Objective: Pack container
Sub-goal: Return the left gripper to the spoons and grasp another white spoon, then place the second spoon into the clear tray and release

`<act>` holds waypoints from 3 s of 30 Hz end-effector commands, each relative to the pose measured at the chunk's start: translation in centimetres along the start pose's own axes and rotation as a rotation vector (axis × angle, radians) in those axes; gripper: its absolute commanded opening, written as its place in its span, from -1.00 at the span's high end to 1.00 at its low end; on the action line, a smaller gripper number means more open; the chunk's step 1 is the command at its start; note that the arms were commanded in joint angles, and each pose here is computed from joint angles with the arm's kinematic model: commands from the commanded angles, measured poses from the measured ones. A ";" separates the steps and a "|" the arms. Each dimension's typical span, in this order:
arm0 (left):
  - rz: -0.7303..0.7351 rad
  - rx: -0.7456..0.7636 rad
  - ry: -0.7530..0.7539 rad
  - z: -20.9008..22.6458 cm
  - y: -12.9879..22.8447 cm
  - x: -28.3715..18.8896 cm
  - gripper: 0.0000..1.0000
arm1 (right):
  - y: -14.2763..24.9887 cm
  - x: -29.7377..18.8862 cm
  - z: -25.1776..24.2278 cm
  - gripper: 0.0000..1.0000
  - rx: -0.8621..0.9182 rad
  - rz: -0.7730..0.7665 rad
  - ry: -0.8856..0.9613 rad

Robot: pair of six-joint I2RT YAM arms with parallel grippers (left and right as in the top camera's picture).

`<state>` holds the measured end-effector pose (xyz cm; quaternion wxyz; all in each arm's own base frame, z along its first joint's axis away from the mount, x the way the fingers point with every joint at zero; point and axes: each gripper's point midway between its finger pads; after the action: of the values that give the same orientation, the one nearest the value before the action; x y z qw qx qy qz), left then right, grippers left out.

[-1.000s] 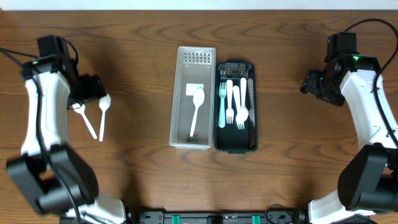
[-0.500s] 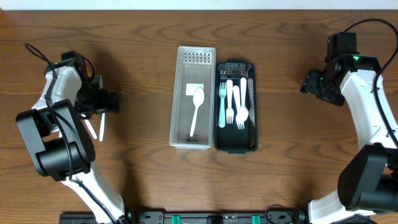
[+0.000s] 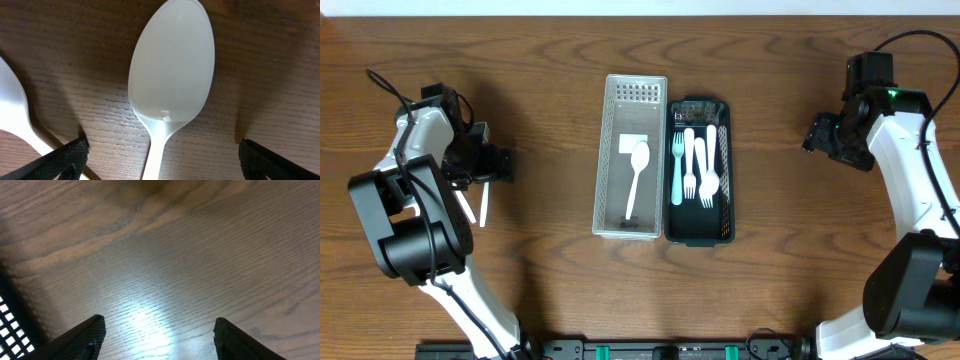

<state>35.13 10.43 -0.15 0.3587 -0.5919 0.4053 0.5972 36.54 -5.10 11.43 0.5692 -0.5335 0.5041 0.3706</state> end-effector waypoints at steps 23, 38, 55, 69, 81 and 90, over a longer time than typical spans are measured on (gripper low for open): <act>0.089 0.003 -0.054 1.2 2.8 2.3 -0.92 | 0.2 0.4 -0.4 -0.46 -0.010 0.014 0.015; 0.088 0.003 -0.053 1.2 2.8 2.3 0.40 | 0.2 0.4 -0.4 -0.47 -0.010 0.014 0.015; 0.061 -0.003 -0.051 1.0 1.9 0.5 0.88 | 0.2 0.4 -0.4 -0.47 -0.010 0.014 0.015; -0.252 0.131 0.121 -11.9 5.3 -15.9 0.89 | 0.0 0.4 -0.4 -0.47 -0.010 0.006 0.015; -0.257 0.320 0.246 -26.4 14.3 -15.5 0.88 | -0.1 0.4 -0.4 -0.47 -0.009 -0.001 0.015; -0.093 0.349 0.086 -27.7 14.6 -6.3 0.88 | 0.1 0.4 -0.4 -0.47 -0.010 0.008 0.015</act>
<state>33.71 -20.87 9.40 0.4708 -0.5745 0.4946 0.4514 36.71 -5.12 11.47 0.5702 -0.5357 0.5018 0.3691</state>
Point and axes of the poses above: each gripper's point midway between its finger pads, its own x axis out along the fingers, its own z axis along the line the jaws close on, y = z × x, and after that the axes turned 15 degrees about -x, right-handed
